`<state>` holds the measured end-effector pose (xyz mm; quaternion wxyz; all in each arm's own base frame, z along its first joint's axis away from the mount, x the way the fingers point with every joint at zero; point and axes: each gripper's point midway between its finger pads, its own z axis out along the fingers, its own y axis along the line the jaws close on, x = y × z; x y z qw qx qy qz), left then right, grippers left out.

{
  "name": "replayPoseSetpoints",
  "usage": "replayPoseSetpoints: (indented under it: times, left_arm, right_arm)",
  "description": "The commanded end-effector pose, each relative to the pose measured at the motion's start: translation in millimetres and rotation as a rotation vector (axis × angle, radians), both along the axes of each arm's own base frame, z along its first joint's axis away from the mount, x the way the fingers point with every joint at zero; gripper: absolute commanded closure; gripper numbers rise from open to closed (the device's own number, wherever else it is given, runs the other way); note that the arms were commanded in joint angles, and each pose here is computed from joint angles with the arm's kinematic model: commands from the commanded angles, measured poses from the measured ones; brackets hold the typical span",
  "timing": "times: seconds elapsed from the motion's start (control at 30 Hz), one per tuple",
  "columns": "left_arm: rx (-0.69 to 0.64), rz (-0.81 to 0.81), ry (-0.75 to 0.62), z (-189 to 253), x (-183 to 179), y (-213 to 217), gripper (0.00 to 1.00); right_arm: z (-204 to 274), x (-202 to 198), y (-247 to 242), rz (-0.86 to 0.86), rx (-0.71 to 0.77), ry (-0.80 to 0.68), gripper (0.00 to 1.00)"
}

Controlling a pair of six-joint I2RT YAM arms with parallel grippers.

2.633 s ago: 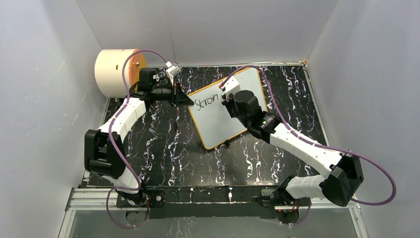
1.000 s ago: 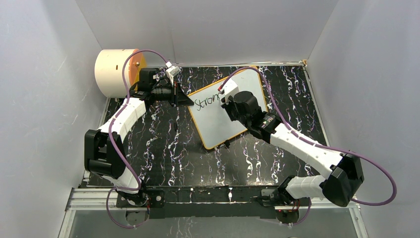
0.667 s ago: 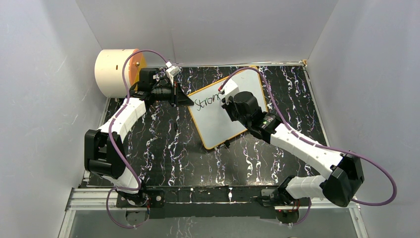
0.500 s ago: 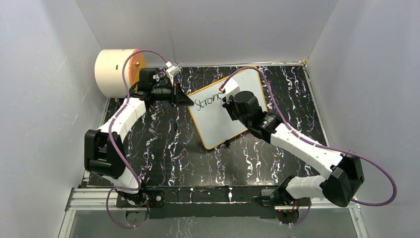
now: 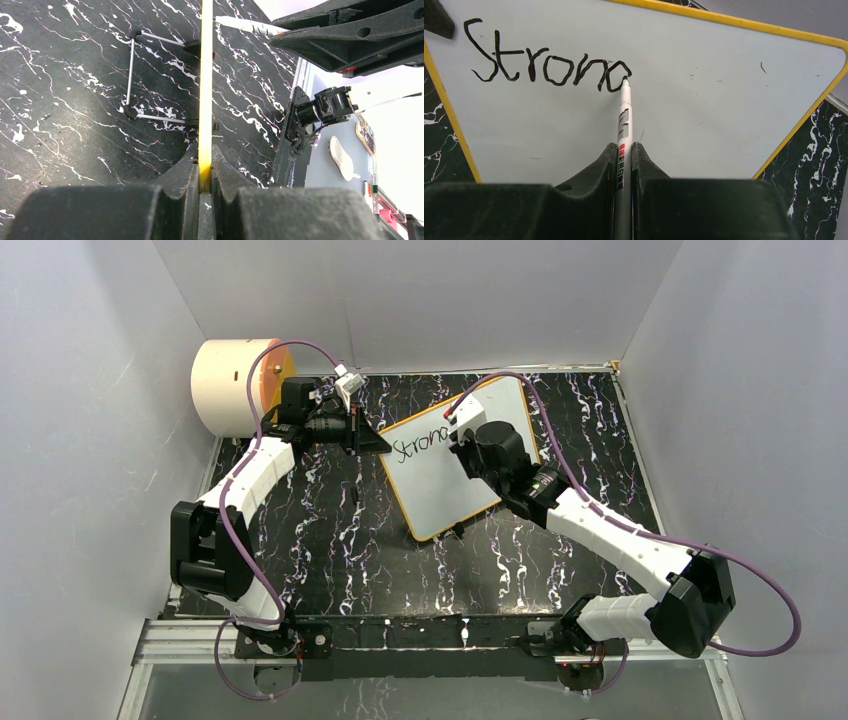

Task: Write a sentence on the whiteboard

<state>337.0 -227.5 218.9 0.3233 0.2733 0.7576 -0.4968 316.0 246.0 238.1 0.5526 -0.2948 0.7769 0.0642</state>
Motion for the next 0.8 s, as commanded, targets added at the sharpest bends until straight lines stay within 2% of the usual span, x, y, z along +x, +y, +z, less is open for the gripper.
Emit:
replayPoseSetpoints:
  times: [0.0,0.3,0.77]
  left_arm:
    - [-0.002,-0.028,-0.005,1.1,-10.9,-0.2,1.0]
    - [-0.002,-0.027,-0.007,1.7,-10.9,-0.2,1.0]
    - [-0.004,-0.029,-0.006,2.1,-11.2,-0.4,1.0]
  right_arm:
    - [35.9,13.8,4.0,-0.021,0.073,-0.097,1.0]
    - [35.4,13.5,4.4,-0.016,0.07,-0.093,1.0]
    - [15.3,2.1,2.5,0.015,0.015,-0.006,1.0]
